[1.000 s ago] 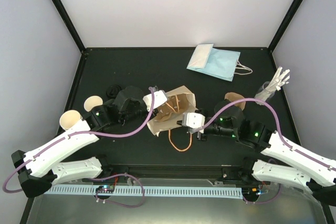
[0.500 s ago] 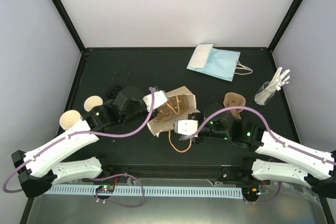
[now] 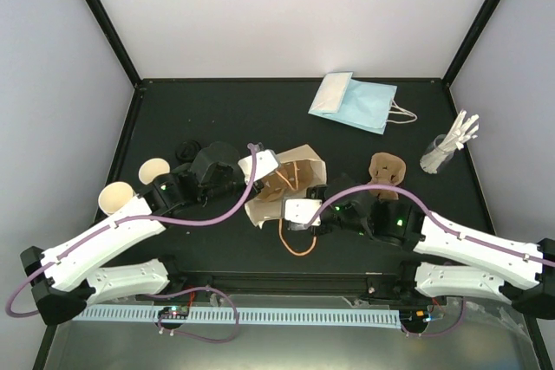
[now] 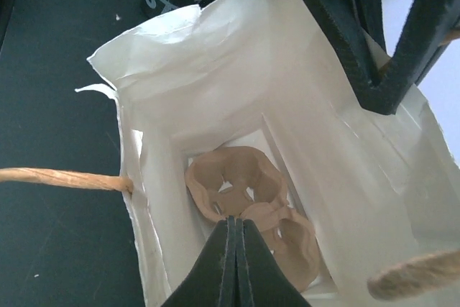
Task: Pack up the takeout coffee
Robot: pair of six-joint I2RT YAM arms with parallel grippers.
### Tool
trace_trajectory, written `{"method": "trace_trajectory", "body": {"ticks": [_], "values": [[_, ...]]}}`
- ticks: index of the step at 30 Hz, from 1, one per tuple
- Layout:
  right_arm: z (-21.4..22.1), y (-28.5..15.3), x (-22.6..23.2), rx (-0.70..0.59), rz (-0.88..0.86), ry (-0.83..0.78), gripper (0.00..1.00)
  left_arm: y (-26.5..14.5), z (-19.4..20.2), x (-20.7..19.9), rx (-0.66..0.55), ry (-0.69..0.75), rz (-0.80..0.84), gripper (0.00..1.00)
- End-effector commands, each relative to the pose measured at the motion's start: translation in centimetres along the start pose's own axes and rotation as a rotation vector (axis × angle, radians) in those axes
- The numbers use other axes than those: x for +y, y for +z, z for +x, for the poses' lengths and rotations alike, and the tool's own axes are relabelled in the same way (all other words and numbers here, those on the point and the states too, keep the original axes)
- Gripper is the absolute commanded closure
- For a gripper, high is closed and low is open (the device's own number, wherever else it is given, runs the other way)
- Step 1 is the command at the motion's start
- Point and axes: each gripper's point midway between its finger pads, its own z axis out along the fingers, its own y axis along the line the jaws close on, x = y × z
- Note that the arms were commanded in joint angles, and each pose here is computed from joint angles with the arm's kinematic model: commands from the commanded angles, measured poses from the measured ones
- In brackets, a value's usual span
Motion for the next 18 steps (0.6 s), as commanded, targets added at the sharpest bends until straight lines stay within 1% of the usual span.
{"method": "trace_trajectory", "body": {"ticks": [1, 6, 12, 15, 18], "values": [[0.7, -0.2, -0.8, 0.084, 0.069, -0.060, 0.99, 0.2, -1.2, 0.0, -0.025, -0.051, 0.020, 0.98], [0.7, 0.3, -0.1, 0.136, 0.059, -0.153, 0.99, 0.8, -1.7, -1.0, -0.024, -0.086, 0.077, 0.98], [1.9, 1.1, -0.4, 0.232, 0.076, -0.178, 0.99, 1.2, -1.6, -1.9, -0.015, -0.110, 0.130, 0.98], [3.1, 1.5, 0.5, 0.280, 0.044, -0.189, 0.99, 1.3, -1.5, -2.1, -0.013, -0.119, 0.139, 0.98], [3.9, 1.6, 2.5, 0.302, -0.023, -0.225, 0.99, 1.3, -1.6, -2.2, -0.014, -0.125, 0.143, 0.98]]}}
